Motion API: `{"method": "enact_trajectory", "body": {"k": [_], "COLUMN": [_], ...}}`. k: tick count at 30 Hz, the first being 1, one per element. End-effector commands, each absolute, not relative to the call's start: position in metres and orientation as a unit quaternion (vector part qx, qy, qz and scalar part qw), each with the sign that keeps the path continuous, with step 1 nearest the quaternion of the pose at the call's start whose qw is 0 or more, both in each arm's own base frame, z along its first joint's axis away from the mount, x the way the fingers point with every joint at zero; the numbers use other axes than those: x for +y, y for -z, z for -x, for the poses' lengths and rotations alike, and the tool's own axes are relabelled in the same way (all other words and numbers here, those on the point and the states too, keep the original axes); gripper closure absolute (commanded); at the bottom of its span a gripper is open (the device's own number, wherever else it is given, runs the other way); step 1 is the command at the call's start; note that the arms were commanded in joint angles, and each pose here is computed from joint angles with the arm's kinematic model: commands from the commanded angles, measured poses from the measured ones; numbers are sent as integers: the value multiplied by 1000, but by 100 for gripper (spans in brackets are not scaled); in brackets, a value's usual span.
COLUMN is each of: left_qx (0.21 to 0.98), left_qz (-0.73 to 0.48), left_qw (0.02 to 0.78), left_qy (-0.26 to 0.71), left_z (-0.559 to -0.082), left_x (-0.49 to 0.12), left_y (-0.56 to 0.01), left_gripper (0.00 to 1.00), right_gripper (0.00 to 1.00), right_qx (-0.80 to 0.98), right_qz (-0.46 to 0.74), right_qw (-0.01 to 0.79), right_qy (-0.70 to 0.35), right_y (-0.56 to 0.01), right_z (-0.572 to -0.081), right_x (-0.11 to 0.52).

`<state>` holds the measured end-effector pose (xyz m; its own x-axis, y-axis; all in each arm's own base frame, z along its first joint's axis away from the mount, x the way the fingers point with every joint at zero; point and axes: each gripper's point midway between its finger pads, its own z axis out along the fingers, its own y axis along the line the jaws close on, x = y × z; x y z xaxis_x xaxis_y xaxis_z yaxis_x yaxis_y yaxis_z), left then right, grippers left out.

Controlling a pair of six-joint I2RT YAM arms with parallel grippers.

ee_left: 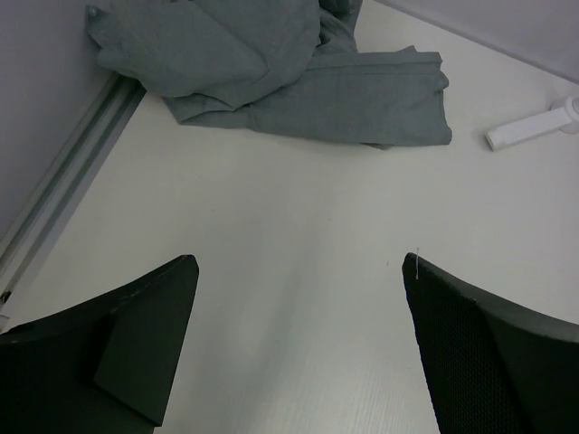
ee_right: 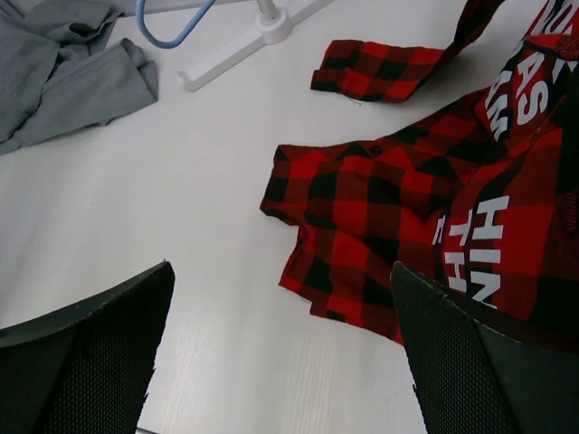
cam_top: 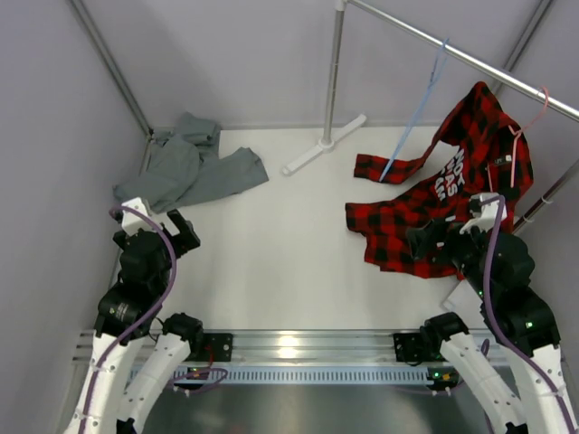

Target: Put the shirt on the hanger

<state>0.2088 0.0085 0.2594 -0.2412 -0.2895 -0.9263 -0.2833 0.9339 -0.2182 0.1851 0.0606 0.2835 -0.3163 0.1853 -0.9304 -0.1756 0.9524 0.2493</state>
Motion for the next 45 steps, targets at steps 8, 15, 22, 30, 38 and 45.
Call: {"method": "enact_trajectory", "body": {"k": [8, 15, 22, 30, 38, 45], "left_qx": [796, 716, 749, 816, 845, 837], "left_qz": [278, 437, 454, 398, 424, 395], "left_qw": [532, 535, 444, 378, 321, 379], "left_qy": [79, -102, -191, -182, -52, 0], "left_z": [-235, -321, -447, -519, -530, -537], "left_x": [-17, 41, 132, 128, 109, 91], "left_y": [-243, -228, -178, -109, -55, -123], "left_gripper": [2, 2, 2, 2, 72, 100], "right_gripper": [1, 0, 1, 1, 1, 1], "right_qx": [767, 750, 739, 757, 756, 756], "right_qz": [19, 68, 94, 95, 98, 92], "right_qw": [600, 570, 568, 547, 546, 551], "right_qy": [-227, -329, -350, -345, -348, -342], "right_y": [-295, -288, -284, -260, -256, -253], "right_z": [-184, -176, -156, -165, -165, -167], "right_x": [85, 125, 130, 133, 134, 132]}}
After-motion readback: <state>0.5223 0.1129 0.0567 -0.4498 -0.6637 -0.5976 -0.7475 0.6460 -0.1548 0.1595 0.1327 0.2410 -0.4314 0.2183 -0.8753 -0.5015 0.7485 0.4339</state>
